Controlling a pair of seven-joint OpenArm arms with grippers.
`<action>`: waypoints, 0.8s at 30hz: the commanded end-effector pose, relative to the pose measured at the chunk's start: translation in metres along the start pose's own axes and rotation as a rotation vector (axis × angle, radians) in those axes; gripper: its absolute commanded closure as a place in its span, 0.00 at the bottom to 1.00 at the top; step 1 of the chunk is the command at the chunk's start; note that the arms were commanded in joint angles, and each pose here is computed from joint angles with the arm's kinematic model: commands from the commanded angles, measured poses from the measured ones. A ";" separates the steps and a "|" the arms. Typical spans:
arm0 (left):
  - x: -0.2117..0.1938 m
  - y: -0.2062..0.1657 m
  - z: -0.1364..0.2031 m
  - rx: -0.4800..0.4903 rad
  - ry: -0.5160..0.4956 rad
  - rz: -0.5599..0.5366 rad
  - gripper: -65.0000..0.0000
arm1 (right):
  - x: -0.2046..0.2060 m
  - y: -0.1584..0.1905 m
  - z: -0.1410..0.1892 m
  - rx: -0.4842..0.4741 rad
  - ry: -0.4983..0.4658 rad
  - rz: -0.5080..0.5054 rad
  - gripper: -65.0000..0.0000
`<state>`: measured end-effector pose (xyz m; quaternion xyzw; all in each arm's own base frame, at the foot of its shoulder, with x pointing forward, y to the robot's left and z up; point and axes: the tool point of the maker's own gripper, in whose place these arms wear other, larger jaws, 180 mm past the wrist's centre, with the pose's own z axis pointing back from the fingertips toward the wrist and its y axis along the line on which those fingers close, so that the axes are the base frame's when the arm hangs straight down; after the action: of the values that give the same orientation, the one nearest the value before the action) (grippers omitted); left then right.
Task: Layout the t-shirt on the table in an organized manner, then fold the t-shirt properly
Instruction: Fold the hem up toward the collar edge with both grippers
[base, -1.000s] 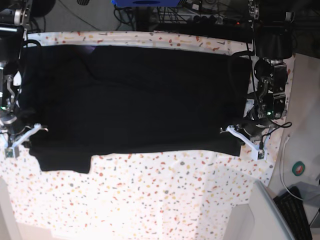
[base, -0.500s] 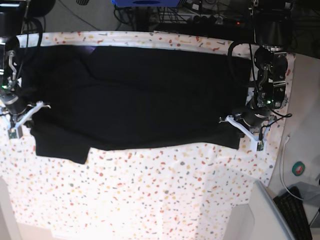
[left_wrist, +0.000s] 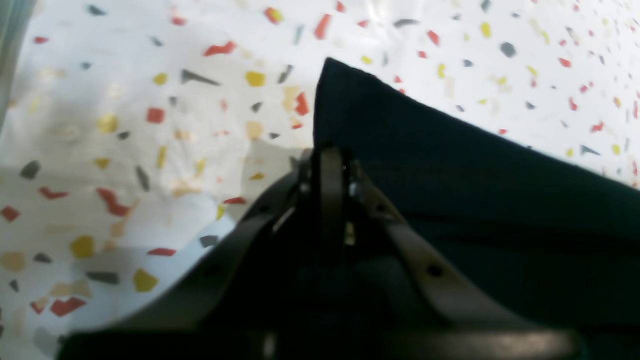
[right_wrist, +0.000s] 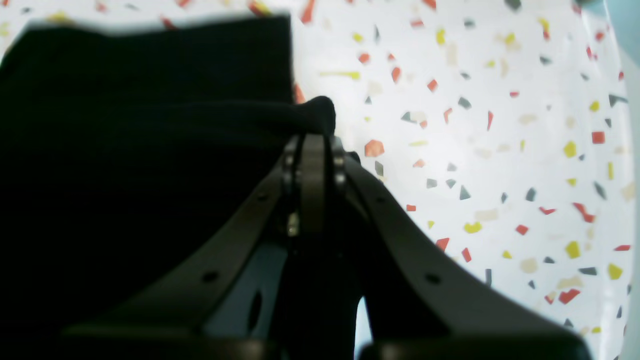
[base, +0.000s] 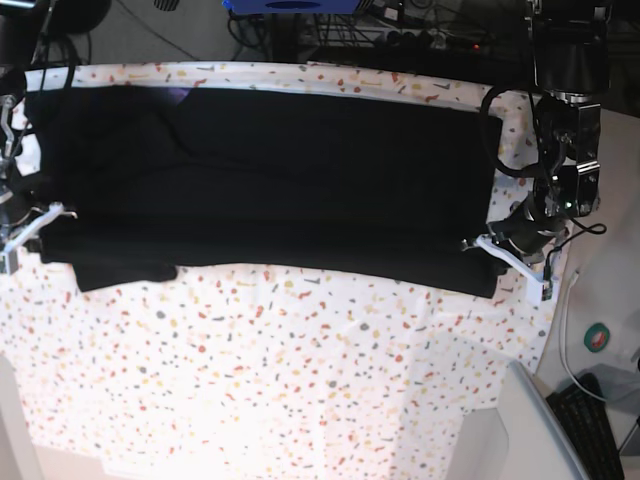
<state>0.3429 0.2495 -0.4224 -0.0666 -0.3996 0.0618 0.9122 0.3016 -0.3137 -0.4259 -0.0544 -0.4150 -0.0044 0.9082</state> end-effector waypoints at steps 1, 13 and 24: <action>0.016 -0.001 0.002 -0.005 -0.044 -0.004 1.00 | 0.017 -0.010 0.004 -0.020 -0.047 0.018 1.00; -0.021 -0.004 0.022 -0.015 0.003 -0.028 1.00 | -0.025 -0.003 0.016 -0.011 0.100 0.024 1.00; -0.063 0.001 0.031 -0.004 0.087 -0.024 1.00 | -0.055 -0.003 0.024 -0.023 0.151 -0.029 1.00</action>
<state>0.2706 0.2375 -0.4564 -0.0692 -0.3430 0.0507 0.9354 0.2389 -0.3021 -0.4647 -0.0422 -0.3273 -0.0288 0.9435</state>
